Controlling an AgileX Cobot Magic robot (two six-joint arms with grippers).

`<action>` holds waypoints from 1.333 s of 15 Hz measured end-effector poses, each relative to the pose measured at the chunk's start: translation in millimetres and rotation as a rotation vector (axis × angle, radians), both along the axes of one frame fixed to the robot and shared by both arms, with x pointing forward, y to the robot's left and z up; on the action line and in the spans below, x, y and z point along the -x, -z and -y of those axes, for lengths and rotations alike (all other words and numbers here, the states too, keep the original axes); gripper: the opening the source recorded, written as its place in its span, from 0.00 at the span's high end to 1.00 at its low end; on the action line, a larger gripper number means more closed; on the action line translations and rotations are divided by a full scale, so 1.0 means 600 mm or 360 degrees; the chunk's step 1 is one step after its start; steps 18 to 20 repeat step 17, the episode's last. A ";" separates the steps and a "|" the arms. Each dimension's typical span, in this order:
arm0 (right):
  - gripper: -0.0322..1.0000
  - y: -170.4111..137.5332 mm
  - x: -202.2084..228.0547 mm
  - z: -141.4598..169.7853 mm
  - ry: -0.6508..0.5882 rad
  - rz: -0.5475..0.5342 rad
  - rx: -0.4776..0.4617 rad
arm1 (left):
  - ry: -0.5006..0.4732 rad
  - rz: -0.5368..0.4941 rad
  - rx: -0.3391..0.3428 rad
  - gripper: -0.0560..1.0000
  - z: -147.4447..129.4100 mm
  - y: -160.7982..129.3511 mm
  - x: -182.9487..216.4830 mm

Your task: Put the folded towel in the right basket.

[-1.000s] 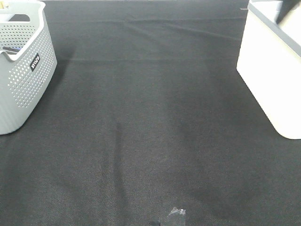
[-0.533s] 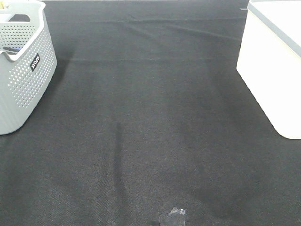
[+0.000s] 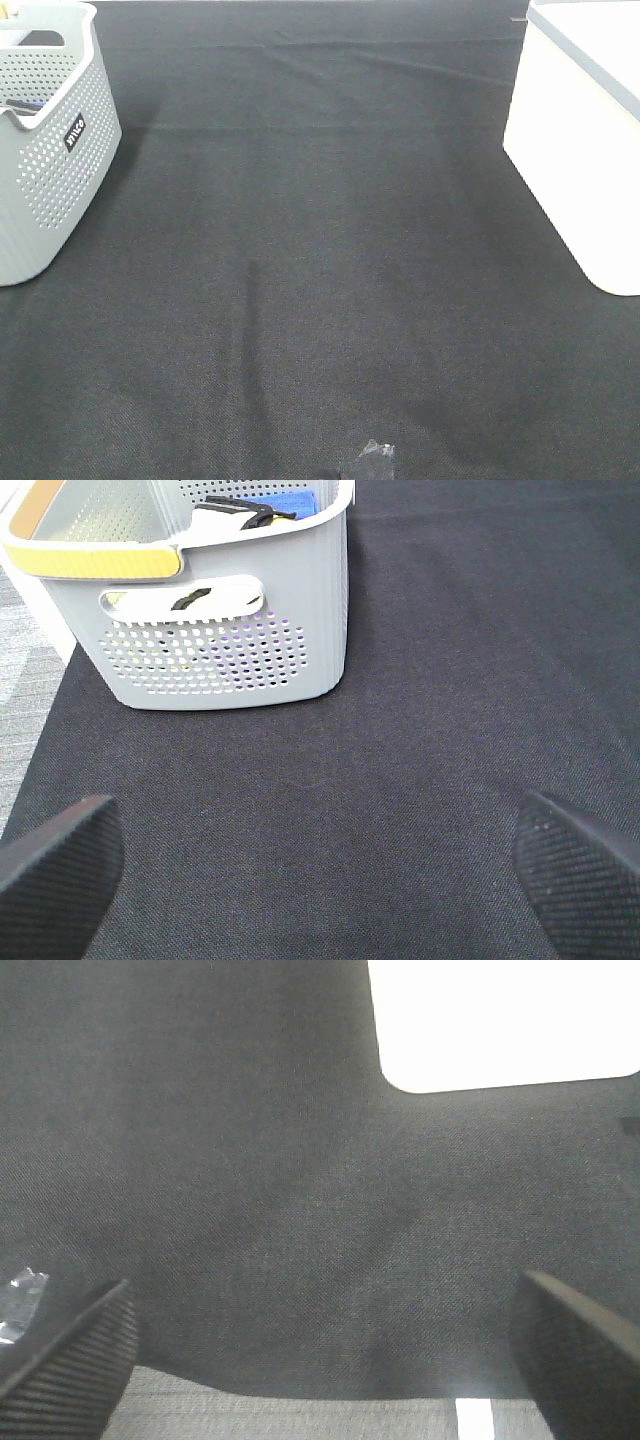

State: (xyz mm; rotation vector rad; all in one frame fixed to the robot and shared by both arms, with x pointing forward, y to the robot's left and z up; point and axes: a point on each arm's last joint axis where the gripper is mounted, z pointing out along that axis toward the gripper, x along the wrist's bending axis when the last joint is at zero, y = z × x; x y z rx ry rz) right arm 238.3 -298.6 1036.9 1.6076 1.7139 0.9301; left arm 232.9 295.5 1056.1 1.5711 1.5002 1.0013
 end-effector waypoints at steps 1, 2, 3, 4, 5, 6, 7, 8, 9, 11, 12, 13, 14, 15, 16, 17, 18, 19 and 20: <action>0.03 0.000 0.004 -0.001 -0.0010 0.0051 -0.0019 | 0.0000 0.0000 0.0000 0.01 0.000 0.000 0.000; 0.03 0.000 0.006 -0.001 -0.0014 0.0065 -0.0020 | 0.0000 0.0000 0.0000 0.01 0.000 0.000 0.000; 0.03 0.000 0.006 -0.001 -0.0014 0.0065 -0.0020 | 0.0000 0.0000 0.0000 0.01 0.000 0.000 0.000; 0.03 0.000 0.005 -0.002 -0.0018 0.0065 -0.0021 | 0.0000 0.0000 0.0000 0.01 0.000 0.000 0.000; 0.03 0.000 0.005 -0.002 -0.0019 0.0065 -0.0020 | 0.0000 0.0000 0.0000 0.01 0.000 0.000 0.000; 0.03 0.000 0.005 -0.002 -0.0019 0.0065 -0.0020 | 0.0000 0.0000 0.0000 0.01 0.000 0.000 0.000; 0.03 0.001 0.005 -0.002 -0.0019 0.0062 -0.0019 | 0.0000 0.0000 0.0000 0.01 0.000 0.000 0.000; 0.03 0.001 0.005 -0.002 -0.0019 0.0062 -0.0019 | 0.0000 0.0000 0.0000 0.01 0.000 0.000 0.000; 0.03 0.001 0.005 -0.002 -0.0017 0.0062 -0.0019 | 0.0000 0.0000 0.0000 0.01 0.000 0.000 0.000; 0.03 0.001 0.005 -0.002 0.0061 0.0063 -0.0018 | 0.0000 0.0000 0.0000 0.01 0.000 0.000 0.000; 0.03 0.001 0.005 -0.002 0.0081 0.0063 -0.0017 | 0.0000 0.0000 0.0000 0.01 0.000 0.000 0.000; 0.03 0.001 0.005 -0.002 0.0085 0.0063 -0.0019 | 0.0000 0.0000 0.0000 0.01 0.000 0.000 0.000; 0.03 0.001 0.005 -0.002 0.0088 0.0063 -0.0019 | 0.0000 0.0000 0.0000 0.01 0.000 0.000 0.000; 0.03 0.001 0.005 -0.002 0.0088 0.0063 -0.0019 | 0.0000 0.0000 0.0000 0.01 0.000 0.000 0.000; 0.03 0.001 0.005 -0.002 0.0092 0.0063 -0.0019 | 0.0000 0.0000 0.0000 0.01 0.000 0.000 0.000; 0.03 0.001 0.005 -0.002 0.0092 0.0063 -0.0019 | 0.0000 0.0000 0.0000 0.01 0.000 0.000 0.000; 0.03 0.001 0.005 -0.002 0.0092 0.0063 -0.0019 | 0.0000 0.0000 0.0000 0.01 0.000 0.000 0.000; 0.03 0.001 0.005 -0.002 0.0092 0.0063 -0.0019 | 0.0000 0.0000 0.0000 0.01 0.000 0.000 0.000; 0.03 0.001 0.005 -0.002 0.0092 0.0063 -0.0019 | 0.0000 0.0000 0.0000 0.01 0.000 0.000 0.000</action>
